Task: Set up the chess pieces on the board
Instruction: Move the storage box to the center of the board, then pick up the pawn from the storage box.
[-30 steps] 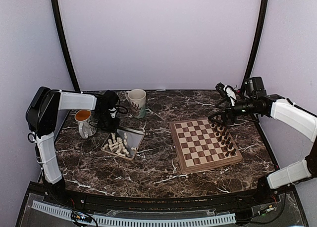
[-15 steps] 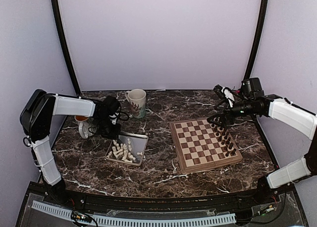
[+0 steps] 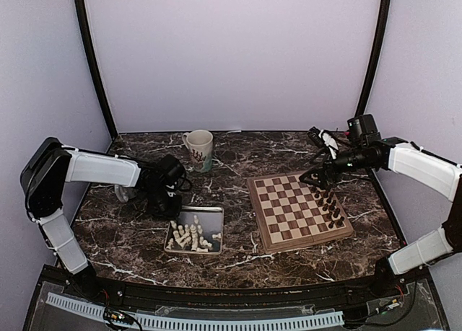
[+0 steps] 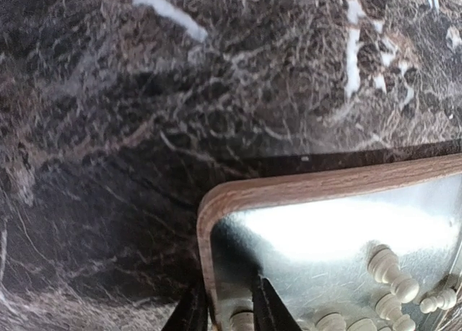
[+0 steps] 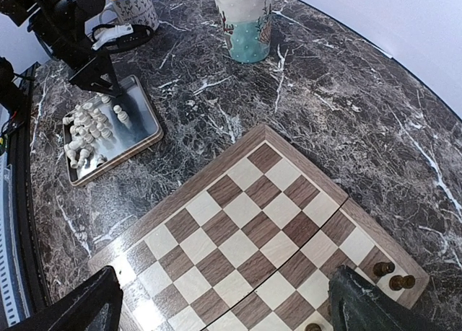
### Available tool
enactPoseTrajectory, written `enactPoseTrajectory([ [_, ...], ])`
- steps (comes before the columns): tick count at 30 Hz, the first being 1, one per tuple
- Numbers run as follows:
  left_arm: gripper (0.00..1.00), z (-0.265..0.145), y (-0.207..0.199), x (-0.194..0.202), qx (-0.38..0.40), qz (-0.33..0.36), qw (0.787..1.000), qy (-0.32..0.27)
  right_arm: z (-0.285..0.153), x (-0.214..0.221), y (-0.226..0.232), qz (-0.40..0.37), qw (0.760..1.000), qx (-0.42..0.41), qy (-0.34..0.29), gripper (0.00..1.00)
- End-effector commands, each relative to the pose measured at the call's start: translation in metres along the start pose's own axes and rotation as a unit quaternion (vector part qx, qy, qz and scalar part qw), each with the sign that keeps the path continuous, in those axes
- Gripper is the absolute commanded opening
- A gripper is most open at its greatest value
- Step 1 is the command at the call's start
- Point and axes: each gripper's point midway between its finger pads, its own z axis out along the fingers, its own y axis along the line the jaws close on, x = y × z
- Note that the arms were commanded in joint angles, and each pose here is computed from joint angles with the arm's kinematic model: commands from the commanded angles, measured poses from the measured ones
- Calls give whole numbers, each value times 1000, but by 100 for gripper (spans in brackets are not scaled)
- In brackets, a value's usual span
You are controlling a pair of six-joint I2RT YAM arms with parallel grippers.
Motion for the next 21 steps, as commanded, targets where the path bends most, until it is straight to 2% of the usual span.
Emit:
enactPoseTrajectory([
  [1, 27, -14, 15, 12, -26, -30, 999, -1, 1, -10, 0, -17, 1000, 2, -3, 100],
  [6, 44, -41, 20, -12, -53, 9, 997, -53, 0, -11, 0, -16, 1000, 3, -3, 100],
  [7, 50, -48, 21, -18, -58, 15, 996, -65, 0, -12, 1, -15, 1000, 3, -6, 100],
  [9, 70, -63, 18, -32, -56, 33, 993, -94, -4, -20, -1, -11, 1000, 13, -17, 100],
  [11, 97, -82, 15, -46, -54, 52, 989, -130, -12, -32, -7, -13, 999, 40, -34, 100],
  [14, 99, -118, 29, -71, -101, 51, 974, -197, -26, -51, -22, -29, 993, 98, -54, 100],
  [16, 95, -132, 33, -83, -124, 73, 966, -216, -31, -56, -36, -5, 990, 132, -42, 100],
  [18, 99, -140, 35, -93, -148, 83, 960, -224, -32, -63, -42, -2, 991, 133, -15, 100],
  [21, 99, -149, 9, -110, -109, 126, 957, -236, -28, -68, -45, -11, 994, 111, 22, 100],
])
